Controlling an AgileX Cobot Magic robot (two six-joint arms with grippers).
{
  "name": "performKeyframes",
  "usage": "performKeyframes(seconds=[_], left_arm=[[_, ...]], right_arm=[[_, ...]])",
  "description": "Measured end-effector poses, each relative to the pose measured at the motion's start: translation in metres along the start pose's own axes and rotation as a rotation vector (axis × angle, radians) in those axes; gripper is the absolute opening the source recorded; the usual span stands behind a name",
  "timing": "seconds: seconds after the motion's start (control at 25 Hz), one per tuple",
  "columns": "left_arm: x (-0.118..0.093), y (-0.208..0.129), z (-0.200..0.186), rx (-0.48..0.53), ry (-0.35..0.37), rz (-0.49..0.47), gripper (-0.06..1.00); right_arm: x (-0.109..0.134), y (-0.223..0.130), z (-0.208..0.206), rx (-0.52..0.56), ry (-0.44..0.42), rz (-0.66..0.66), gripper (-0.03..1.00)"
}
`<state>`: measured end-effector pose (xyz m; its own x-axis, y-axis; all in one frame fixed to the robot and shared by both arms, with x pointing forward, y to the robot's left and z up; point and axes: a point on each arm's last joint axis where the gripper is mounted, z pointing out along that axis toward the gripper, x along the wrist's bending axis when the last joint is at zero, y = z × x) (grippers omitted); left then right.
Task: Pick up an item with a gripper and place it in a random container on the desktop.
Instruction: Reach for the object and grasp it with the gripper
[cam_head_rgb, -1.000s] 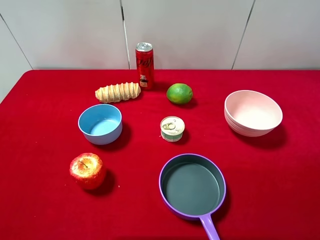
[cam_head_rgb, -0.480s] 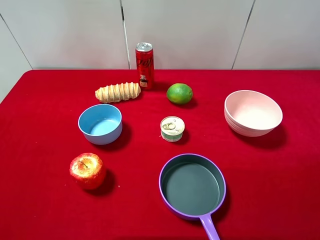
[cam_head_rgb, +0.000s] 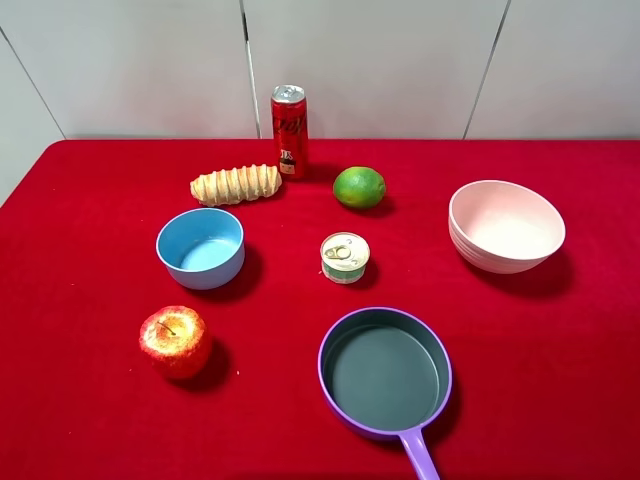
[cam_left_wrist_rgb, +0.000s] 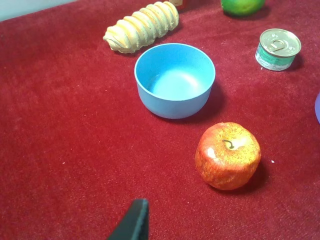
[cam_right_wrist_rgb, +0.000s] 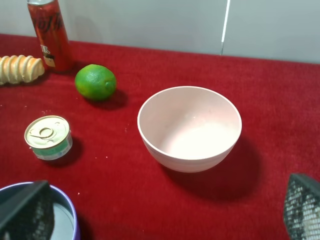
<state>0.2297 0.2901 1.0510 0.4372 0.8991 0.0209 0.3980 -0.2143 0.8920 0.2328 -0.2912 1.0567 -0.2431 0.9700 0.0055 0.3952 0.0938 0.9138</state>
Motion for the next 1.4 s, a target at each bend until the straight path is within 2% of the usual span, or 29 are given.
performKeyframes(seconds=[1.12, 1.4], left_arm=[[0.0, 0.0, 0.0, 0.0, 0.0, 0.0, 0.99], [0.0, 0.0, 0.0, 0.0, 0.0, 0.0, 0.99]], right_arm=[[0.0, 0.0, 0.0, 0.002, 0.0, 0.0, 0.69], [-0.003, 0.016, 0.021, 0.106, -0.005, 0.008, 0.69]])
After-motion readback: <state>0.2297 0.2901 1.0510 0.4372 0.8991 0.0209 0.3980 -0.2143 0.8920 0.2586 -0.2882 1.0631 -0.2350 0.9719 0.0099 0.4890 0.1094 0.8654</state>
